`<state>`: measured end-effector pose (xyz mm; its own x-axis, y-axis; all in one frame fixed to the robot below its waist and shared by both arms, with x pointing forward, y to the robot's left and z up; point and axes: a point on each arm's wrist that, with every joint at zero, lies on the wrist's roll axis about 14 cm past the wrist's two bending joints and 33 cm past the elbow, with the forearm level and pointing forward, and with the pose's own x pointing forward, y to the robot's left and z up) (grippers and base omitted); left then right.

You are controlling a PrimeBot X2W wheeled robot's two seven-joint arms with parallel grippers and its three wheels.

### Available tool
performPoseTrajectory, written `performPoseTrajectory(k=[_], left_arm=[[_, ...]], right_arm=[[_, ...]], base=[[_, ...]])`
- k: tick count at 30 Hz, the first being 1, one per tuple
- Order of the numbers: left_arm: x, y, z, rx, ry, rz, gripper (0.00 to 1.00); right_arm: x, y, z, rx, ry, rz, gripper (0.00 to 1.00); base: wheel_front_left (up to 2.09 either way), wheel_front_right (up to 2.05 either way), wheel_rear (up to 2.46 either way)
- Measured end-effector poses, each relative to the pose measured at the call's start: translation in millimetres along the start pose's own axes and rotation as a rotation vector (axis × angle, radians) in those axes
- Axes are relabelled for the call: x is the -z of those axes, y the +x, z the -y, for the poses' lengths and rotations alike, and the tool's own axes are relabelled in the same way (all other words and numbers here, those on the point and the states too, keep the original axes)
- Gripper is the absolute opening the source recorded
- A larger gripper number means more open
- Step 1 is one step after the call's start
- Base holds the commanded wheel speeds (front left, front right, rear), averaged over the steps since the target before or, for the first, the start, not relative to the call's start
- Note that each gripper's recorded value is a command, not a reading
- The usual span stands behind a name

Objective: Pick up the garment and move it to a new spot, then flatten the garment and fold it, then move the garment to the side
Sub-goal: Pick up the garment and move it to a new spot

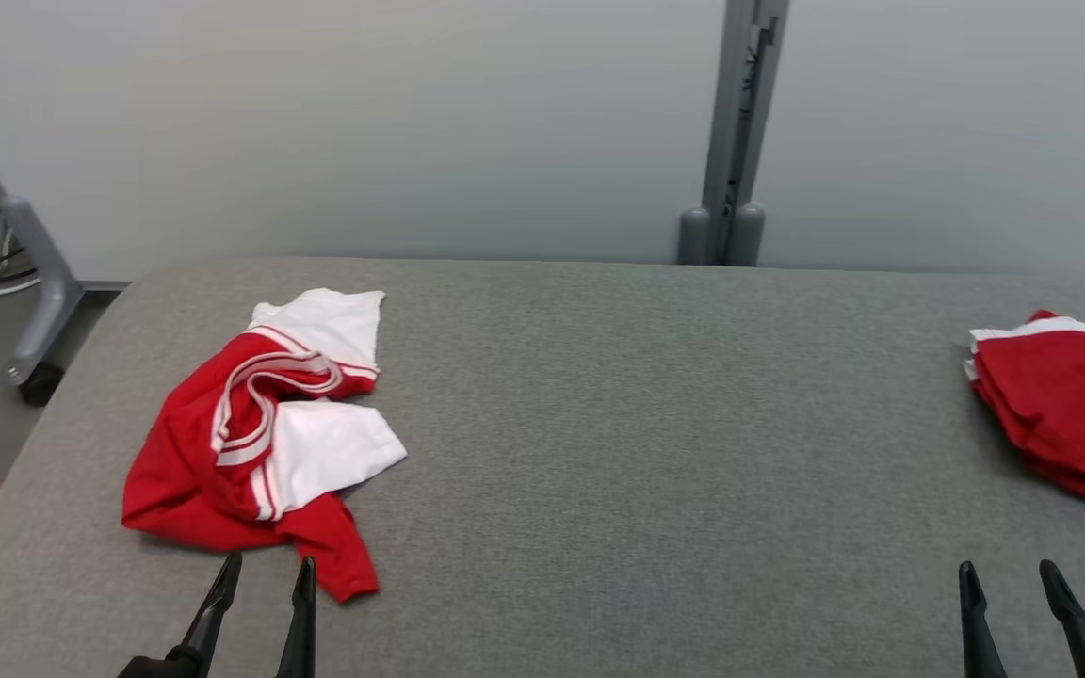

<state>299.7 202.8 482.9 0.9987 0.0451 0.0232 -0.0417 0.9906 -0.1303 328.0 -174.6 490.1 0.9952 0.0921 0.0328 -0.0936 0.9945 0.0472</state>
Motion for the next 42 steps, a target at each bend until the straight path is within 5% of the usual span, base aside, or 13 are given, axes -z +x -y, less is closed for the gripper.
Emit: performPoseTrajectory(k=[13, 20, 25, 32, 37, 42], left_arm=[[-5, -100, -99, -0.407, 0.011, 0.036, 1.00], [-13, -110, -109, -0.452, 0.009, 0.064, 1.00], [-15, -66, -88, -0.344, -0.006, 0.056, 1.00], [-37, 69, -79, -0.196, 0.025, 0.030, 1.00], [19, 130, -92, -0.187, 0.042, -0.171, 1.00], [100, 140, -102, -0.235, -0.022, -0.410, 1.00]], right_arm=[[-4, 34, -114, -0.358, 0.037, 0.001, 1.00], [-2, 35, -121, -0.381, 0.028, -0.005, 1.00], [10, 40, -108, -0.349, -0.002, -0.034, 1.00], [9, 101, -118, -0.365, -0.060, 0.028, 1.00], [48, 129, -114, -0.351, -0.039, -0.041, 1.00], [84, 133, -98, -0.311, -0.022, -0.127, 1.00]], base=[[0.00, 0.00, 0.00], [0.00, 0.00, 0.00], [0.00, 0.00, 0.00], [0.00, 0.00, 0.00], [0.00, 0.00, 0.00], [0.00, 0.00, 0.00]])
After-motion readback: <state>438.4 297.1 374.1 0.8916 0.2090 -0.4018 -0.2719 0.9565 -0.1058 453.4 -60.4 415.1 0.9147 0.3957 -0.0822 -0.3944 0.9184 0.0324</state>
